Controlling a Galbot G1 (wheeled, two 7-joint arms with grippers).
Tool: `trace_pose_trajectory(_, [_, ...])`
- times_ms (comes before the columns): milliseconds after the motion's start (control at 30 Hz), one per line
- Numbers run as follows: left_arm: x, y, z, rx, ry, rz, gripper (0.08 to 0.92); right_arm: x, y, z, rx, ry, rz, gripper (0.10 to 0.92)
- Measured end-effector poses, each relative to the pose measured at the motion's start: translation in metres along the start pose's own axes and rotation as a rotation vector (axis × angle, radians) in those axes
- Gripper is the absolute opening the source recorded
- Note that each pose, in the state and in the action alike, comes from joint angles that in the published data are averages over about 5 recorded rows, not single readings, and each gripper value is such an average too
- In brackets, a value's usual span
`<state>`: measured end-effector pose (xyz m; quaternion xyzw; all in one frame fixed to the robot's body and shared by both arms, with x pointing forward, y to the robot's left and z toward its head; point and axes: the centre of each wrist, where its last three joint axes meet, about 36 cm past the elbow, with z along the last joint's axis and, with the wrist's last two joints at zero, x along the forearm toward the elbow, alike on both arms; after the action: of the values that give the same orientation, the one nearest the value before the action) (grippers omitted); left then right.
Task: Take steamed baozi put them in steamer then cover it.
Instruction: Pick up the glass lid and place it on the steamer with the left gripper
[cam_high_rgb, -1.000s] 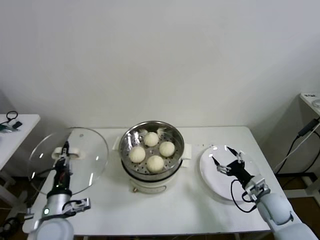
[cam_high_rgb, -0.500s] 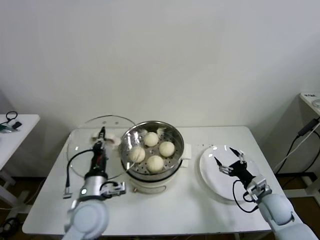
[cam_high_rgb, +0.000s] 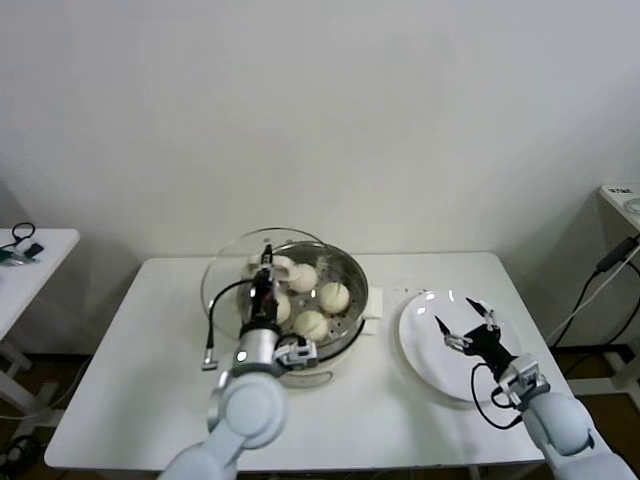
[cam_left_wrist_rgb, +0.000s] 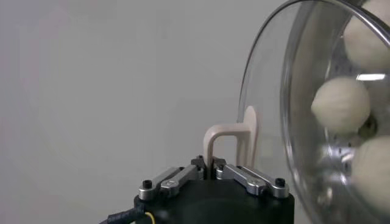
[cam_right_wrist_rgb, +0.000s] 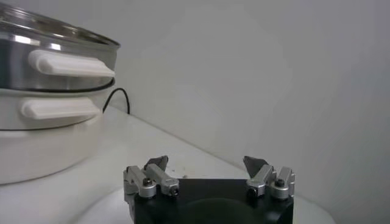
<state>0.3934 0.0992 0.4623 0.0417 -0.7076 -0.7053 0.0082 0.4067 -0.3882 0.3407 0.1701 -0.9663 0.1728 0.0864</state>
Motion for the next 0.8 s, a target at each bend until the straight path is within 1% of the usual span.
trace_pose_trajectory(433, [-0.016, -0.009, -0.049, 0.040, 0.000, 0.038, 0.147, 0.009, -0.009, 0.007, 0.004, 0.006, 0.017, 0.823])
trace_pose_trajectory(800, [-0.024, -0.023, -0.064, 0.026, 0.011, 0.077, 0.147, 0.014, -0.013, 0.012, 0.001, 0.010, 0.025, 0.823])
